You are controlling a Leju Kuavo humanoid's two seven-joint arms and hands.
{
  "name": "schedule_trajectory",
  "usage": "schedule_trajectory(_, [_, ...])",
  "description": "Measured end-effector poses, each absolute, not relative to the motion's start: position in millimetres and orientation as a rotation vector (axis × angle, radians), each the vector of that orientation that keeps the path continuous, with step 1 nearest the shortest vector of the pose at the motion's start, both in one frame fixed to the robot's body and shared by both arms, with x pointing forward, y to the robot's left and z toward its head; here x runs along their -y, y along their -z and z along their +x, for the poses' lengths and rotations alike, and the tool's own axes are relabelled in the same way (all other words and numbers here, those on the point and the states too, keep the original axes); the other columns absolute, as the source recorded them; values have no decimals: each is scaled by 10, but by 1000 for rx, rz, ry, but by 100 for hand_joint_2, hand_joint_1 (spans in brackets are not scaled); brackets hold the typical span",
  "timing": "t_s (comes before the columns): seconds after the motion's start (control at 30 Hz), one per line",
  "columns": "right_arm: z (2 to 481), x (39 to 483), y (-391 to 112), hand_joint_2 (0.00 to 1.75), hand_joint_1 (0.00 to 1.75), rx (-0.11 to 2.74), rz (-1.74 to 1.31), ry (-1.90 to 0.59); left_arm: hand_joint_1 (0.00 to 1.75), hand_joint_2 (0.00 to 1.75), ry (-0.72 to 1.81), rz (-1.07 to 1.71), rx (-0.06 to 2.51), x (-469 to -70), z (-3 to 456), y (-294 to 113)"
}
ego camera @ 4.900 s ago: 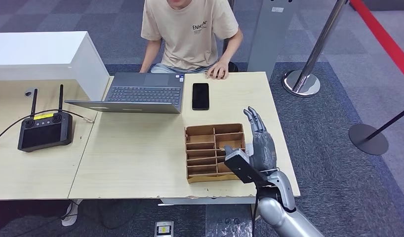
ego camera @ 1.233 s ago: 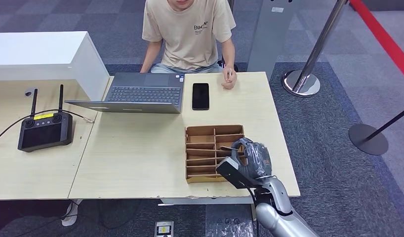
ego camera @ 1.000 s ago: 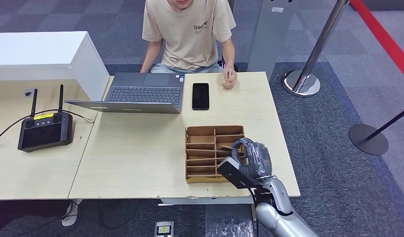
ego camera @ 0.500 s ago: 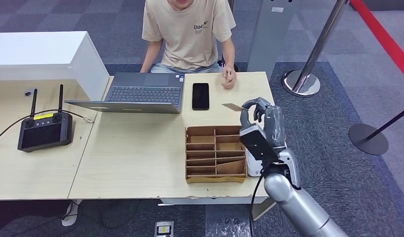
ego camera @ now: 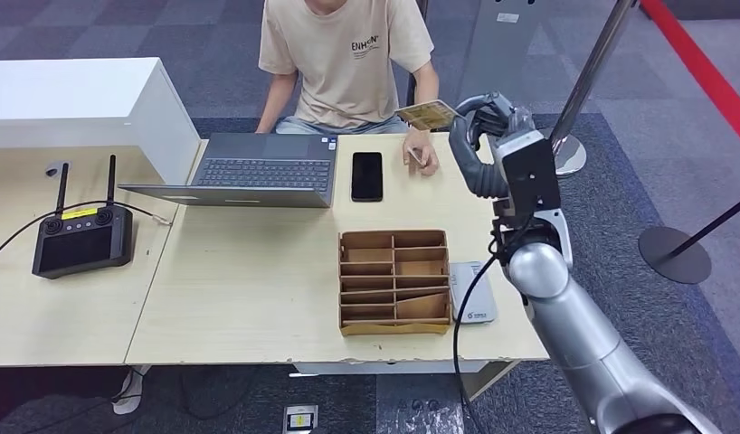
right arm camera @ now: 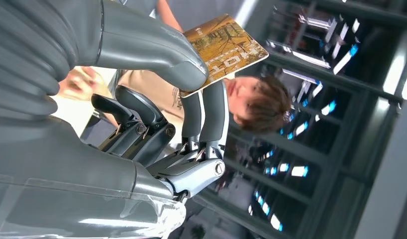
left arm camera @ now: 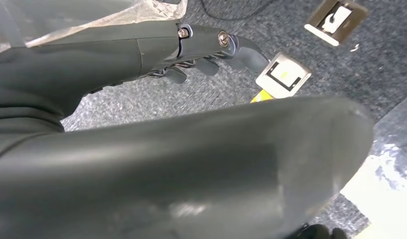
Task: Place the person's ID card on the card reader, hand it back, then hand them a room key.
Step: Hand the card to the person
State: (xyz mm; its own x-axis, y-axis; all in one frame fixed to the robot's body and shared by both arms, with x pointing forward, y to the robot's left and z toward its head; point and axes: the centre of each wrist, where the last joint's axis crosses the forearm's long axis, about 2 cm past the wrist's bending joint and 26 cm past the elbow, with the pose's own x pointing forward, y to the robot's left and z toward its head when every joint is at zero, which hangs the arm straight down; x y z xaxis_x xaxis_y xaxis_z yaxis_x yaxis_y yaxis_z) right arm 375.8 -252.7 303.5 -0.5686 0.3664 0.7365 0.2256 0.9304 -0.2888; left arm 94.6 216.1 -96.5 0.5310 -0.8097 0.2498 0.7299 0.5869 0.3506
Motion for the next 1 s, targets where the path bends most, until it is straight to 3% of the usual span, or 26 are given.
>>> schedule_trajectory(0.4, [4364,2580,-2893,175,175,1928,-946,-591,0,0,962,201,425,-2106,1055,933])
schedule_trajectory(1.0, [4392,2477,-2526,175,172,1695,-1370,-1142,0,0,1000,205,418,-2102,1059,932])
